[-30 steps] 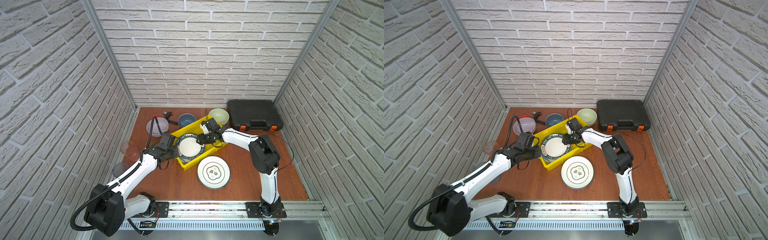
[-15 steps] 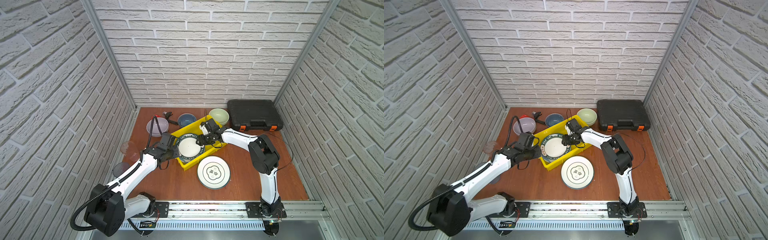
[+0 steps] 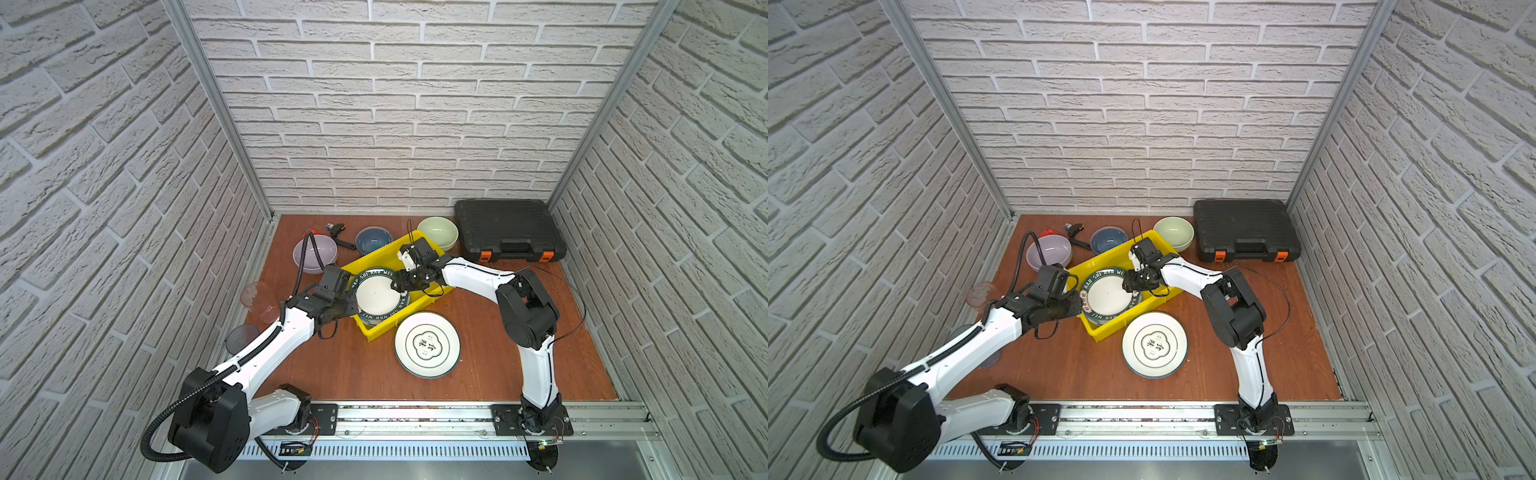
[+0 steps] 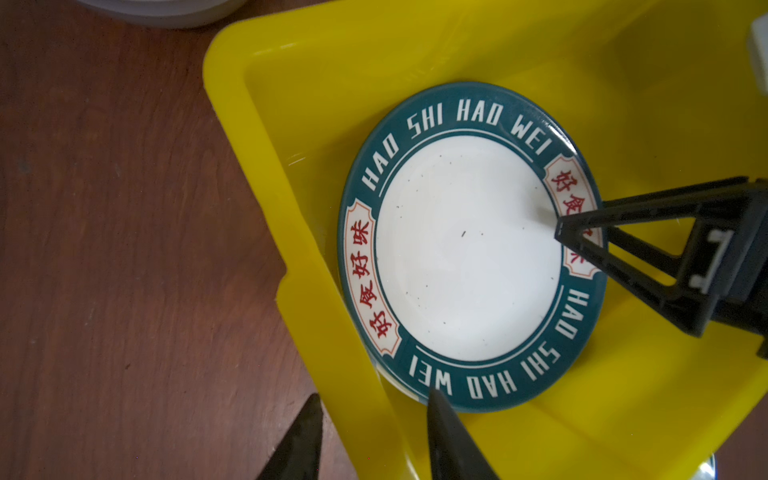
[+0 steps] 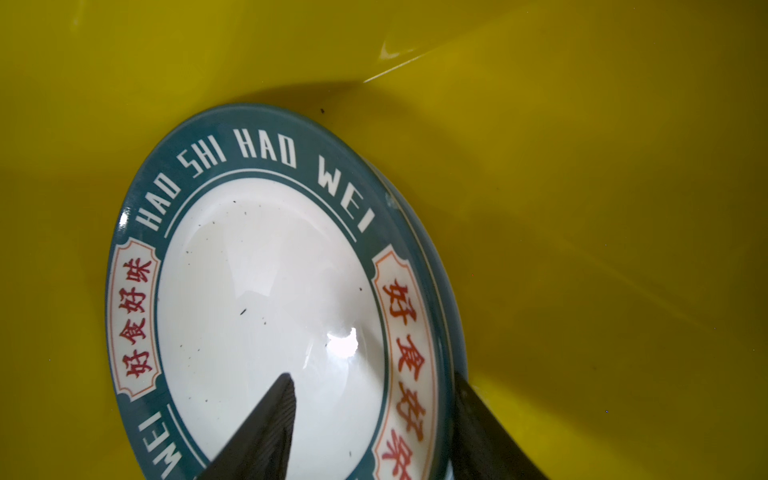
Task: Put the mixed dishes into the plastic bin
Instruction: 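Lower the green-rimmed plates flat onto the striped plates and open both grippers, then withdraw both grippers from the bin and move them to the cloud-motif plate rims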
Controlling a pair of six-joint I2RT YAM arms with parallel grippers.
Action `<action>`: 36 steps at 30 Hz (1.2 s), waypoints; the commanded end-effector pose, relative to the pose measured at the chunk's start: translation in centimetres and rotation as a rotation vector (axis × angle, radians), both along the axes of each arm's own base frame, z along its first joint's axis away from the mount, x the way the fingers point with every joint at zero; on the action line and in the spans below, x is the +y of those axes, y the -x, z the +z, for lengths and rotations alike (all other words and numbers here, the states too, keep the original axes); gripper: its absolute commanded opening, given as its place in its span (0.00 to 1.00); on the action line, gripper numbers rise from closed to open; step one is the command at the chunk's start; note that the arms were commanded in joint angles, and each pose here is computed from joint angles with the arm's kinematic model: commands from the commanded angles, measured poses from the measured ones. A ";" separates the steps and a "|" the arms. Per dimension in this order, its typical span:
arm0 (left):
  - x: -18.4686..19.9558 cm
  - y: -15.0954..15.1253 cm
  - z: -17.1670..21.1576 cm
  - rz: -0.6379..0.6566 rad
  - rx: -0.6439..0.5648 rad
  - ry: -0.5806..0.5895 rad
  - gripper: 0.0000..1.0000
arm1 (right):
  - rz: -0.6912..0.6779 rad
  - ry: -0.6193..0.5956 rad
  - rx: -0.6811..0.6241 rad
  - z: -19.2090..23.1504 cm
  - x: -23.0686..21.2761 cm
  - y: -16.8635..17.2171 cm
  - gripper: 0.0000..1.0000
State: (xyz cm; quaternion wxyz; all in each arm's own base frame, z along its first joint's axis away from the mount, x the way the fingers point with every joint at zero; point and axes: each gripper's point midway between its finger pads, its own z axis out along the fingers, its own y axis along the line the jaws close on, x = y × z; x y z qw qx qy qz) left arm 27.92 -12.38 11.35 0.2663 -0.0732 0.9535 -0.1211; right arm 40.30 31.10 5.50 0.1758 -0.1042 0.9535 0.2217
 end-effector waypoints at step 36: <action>-6.1 6.7 5.0 -0.274 -0.166 0.026 0.52 | 0.009 -0.059 -0.169 10.9 -11.2 14.9 0.57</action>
